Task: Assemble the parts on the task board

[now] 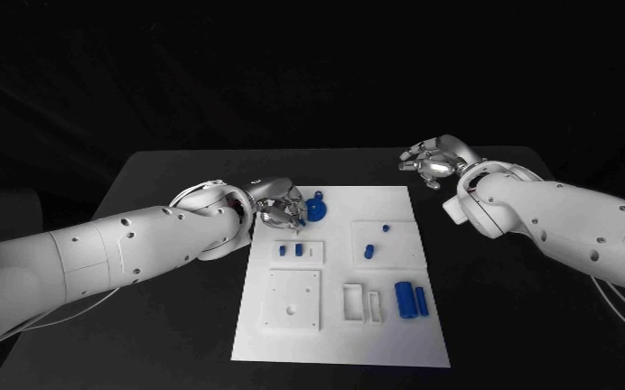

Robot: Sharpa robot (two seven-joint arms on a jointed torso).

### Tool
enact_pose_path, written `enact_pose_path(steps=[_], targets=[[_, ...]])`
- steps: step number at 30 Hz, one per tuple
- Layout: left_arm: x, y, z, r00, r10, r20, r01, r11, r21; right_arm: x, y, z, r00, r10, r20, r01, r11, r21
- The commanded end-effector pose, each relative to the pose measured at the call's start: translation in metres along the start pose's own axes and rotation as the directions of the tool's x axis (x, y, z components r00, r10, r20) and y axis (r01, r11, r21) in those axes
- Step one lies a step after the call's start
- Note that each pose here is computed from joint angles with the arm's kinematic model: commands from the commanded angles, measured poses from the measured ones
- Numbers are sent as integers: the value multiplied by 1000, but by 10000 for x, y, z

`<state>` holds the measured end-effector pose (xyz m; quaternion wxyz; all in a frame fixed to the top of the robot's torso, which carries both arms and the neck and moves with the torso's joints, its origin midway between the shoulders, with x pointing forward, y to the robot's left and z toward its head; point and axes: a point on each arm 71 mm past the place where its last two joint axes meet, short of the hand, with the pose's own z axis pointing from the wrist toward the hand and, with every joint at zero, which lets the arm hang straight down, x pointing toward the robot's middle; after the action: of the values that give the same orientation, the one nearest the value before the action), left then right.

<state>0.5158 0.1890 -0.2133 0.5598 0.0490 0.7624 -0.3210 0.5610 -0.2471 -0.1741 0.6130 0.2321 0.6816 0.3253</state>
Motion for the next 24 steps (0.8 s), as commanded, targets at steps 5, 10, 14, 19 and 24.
enact_pose_path(steps=[5,10,14,19,24], targets=[[0,85,-55,999,-20,-27,20,1000,-21,1,8,-2,1000,-6,-3,6,1000,-10],[-13,141,-82,999,-20,-30,19,999,-37,-1,5,-2,1000,-7,-3,7,1000,-10],[-20,179,-90,999,-19,-33,17,999,-48,-3,3,-1,1000,-7,-2,7,1000,-9],[-10,178,-82,999,-19,-39,17,999,-48,-3,3,-2,1000,-7,-2,7,1000,-9],[10,173,-70,998,-19,-52,16,999,-50,-3,3,-2,1000,-7,-2,7,1000,-9]])
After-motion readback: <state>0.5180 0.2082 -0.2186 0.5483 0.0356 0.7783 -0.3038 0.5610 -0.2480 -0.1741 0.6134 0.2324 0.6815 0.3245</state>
